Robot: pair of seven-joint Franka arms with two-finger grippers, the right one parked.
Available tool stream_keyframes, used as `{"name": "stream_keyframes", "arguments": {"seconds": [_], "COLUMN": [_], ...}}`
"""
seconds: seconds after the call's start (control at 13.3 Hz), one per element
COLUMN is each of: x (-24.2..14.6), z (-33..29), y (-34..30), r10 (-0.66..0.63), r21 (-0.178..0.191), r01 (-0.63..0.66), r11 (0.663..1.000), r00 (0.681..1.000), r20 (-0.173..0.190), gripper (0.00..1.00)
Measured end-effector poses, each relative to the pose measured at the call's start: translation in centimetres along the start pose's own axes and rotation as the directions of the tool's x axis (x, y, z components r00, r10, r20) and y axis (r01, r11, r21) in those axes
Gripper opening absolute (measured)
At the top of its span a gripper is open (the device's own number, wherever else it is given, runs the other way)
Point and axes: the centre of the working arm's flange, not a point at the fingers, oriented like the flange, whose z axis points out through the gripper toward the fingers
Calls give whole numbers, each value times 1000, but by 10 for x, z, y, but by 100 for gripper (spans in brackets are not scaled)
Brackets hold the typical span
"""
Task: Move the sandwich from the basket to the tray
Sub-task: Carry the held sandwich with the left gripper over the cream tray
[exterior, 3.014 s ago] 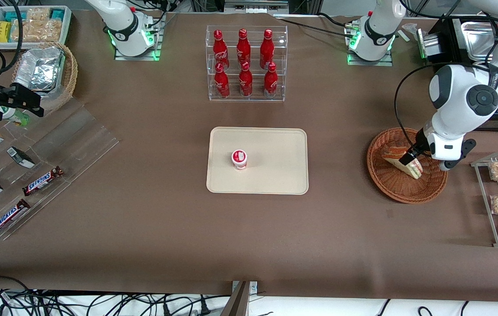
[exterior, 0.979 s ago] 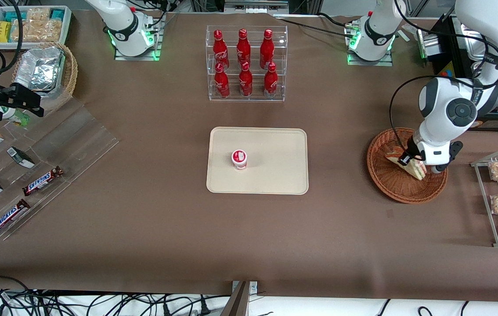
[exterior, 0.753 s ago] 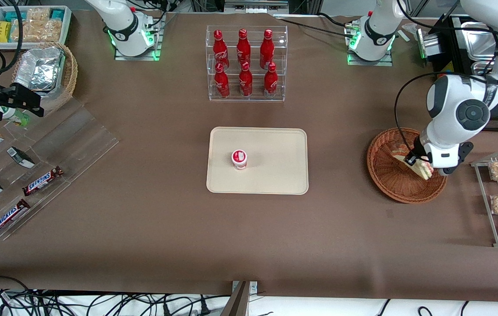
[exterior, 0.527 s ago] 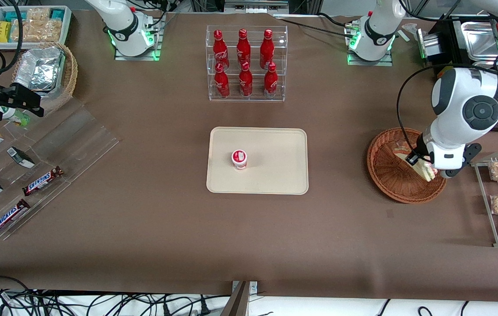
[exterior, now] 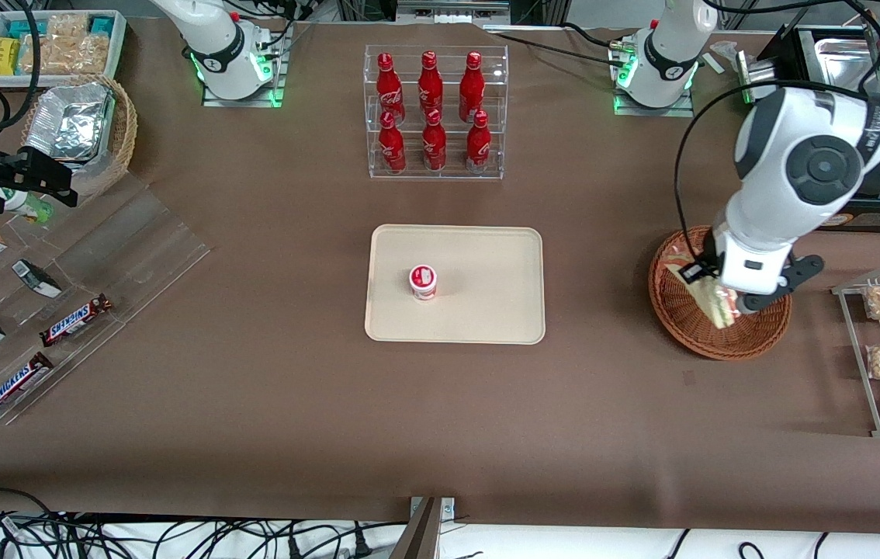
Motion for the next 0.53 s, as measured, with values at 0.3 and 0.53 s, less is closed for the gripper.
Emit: {"name": "stream_keyframes", "arguments": {"seconds": [0.3,0.53], "x": [-51,-97], "z": [-31,-42], "y": [55,89], "r10": [117,267], "r21": [-67,-103], "r01": [-117,-266], "r11": [991,959], "r00": [993,964], "r20": [-1,1], "gripper": [19,17]}}
